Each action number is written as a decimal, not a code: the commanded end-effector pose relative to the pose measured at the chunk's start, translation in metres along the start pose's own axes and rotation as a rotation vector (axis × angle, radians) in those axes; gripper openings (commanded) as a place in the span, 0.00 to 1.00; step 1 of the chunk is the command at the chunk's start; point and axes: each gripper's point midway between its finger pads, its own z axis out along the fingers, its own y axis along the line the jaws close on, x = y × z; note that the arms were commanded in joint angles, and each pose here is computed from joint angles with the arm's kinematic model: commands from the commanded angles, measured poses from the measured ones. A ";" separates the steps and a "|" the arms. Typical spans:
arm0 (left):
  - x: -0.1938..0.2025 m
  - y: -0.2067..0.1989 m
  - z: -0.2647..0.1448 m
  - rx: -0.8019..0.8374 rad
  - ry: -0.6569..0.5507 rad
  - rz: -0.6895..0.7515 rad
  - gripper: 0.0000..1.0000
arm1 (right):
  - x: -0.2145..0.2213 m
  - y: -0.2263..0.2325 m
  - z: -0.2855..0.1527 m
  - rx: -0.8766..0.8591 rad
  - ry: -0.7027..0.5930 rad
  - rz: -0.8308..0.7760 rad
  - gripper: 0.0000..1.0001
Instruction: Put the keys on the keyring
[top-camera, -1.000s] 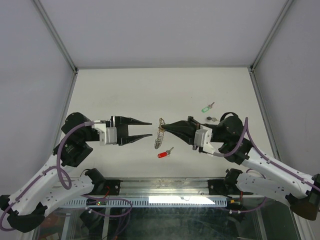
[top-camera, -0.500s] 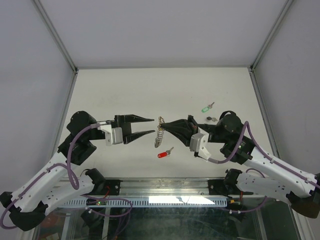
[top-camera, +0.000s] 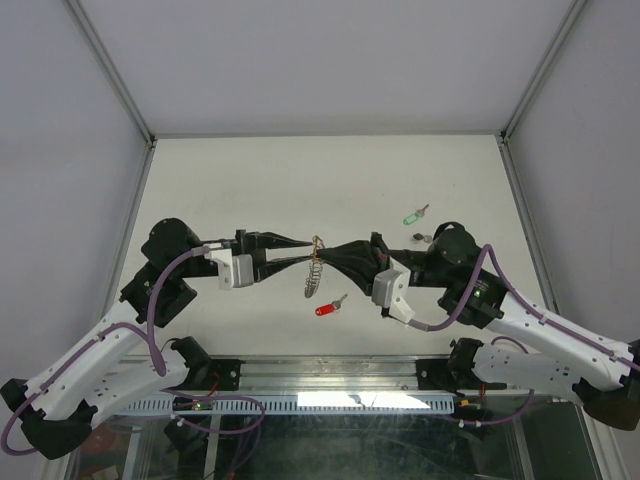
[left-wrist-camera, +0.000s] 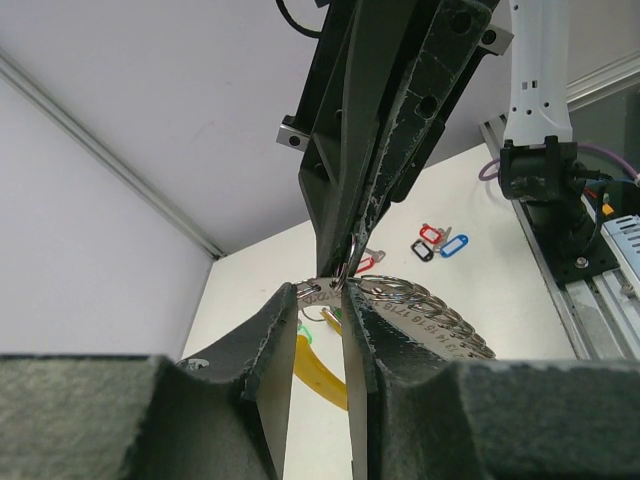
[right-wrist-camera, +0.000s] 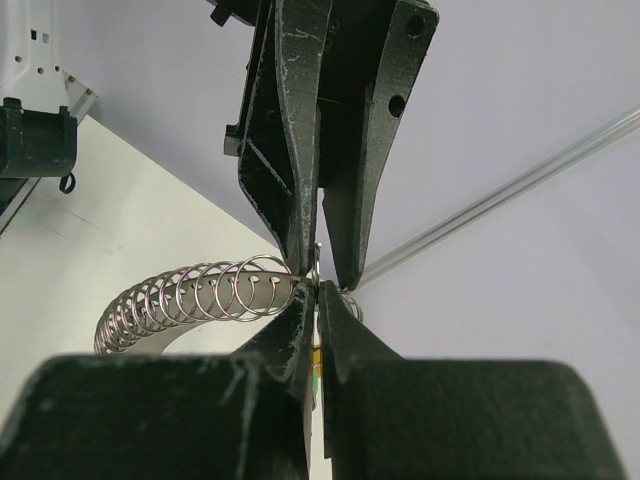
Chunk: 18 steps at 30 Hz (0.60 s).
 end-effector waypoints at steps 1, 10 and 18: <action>-0.020 0.004 0.001 0.008 -0.044 0.069 0.23 | -0.027 -0.028 0.001 0.068 -0.051 -0.058 0.00; -0.021 0.003 0.002 0.018 -0.049 0.072 0.19 | -0.022 -0.028 0.004 0.069 -0.023 -0.047 0.00; -0.023 0.001 0.002 0.033 -0.057 0.074 0.18 | -0.018 -0.034 0.004 0.092 0.009 -0.026 0.00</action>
